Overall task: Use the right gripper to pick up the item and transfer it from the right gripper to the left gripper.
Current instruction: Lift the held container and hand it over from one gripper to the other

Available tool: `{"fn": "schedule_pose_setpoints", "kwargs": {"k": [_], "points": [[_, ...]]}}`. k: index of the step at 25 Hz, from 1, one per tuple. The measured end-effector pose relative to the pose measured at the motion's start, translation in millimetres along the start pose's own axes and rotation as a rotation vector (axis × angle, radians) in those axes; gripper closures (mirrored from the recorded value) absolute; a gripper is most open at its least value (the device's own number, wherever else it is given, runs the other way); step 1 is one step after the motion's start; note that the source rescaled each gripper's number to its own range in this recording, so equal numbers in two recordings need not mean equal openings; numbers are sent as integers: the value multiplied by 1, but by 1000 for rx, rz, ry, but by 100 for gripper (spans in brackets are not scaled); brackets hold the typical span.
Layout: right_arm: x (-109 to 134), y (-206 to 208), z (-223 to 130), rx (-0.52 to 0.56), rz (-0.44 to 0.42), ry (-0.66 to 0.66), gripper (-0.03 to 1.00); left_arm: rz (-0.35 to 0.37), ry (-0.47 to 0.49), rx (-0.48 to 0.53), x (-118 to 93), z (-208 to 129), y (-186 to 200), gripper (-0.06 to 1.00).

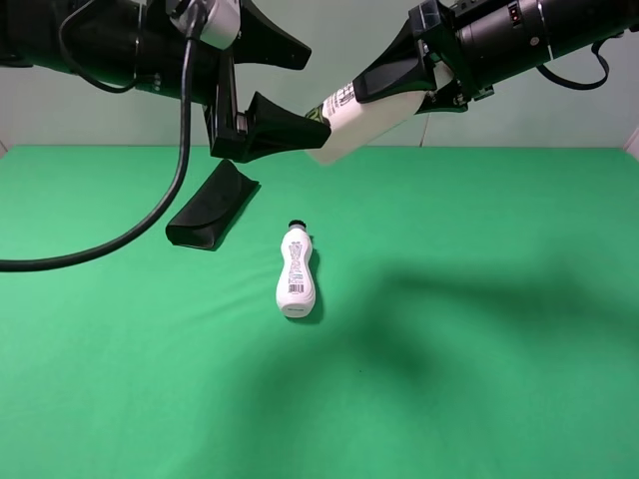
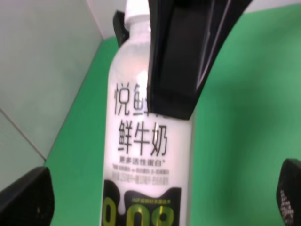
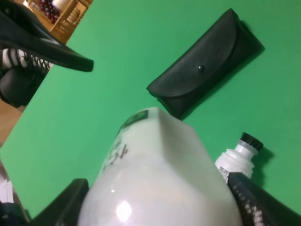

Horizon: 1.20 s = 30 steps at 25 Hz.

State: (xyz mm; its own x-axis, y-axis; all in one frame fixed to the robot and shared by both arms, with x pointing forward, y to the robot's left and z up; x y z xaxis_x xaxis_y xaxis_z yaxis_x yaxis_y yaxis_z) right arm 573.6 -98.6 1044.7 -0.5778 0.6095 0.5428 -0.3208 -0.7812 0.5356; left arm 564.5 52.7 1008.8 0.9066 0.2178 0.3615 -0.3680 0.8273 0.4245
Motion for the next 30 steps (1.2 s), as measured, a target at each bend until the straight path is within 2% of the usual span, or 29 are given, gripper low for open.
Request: {"fn": "schedule_pose_setpoints", "kwargs": {"k": [8,13,20,26,30], "points": [[2,0,-1,6,13,-4,94,-61,-8,11,-14,-8,-26,5],[2,0,-1,7,13,-4,94,-56,-21,-11,-6,1,-38,5],[3,0,-1,8,15,-4,94,-23,-22,8,2,-2,-41,5],[3,0,-2,9,15,-3,94,-41,28,-6,0,-11,-56,5],[3,0,-2,9,15,-3,94,-41,28,-15,3,-11,-63,5]]}}
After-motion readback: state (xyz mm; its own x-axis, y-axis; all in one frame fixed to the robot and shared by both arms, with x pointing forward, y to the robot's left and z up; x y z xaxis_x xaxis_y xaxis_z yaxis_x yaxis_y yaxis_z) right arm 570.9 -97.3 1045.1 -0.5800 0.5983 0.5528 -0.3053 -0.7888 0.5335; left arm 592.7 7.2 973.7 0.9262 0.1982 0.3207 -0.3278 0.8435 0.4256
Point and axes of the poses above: a point on each arm's last joint axis where the gripper is mounted, y pointing back along that axis away from the gripper, x along the wrist's bending axis when the last joint is at zero, z = x × y, the point moved 8 cm from there along -y, pointing out along that axis toward the gripper, and after that the axes turned 3 degrees about -y, right-handed, at the moved point
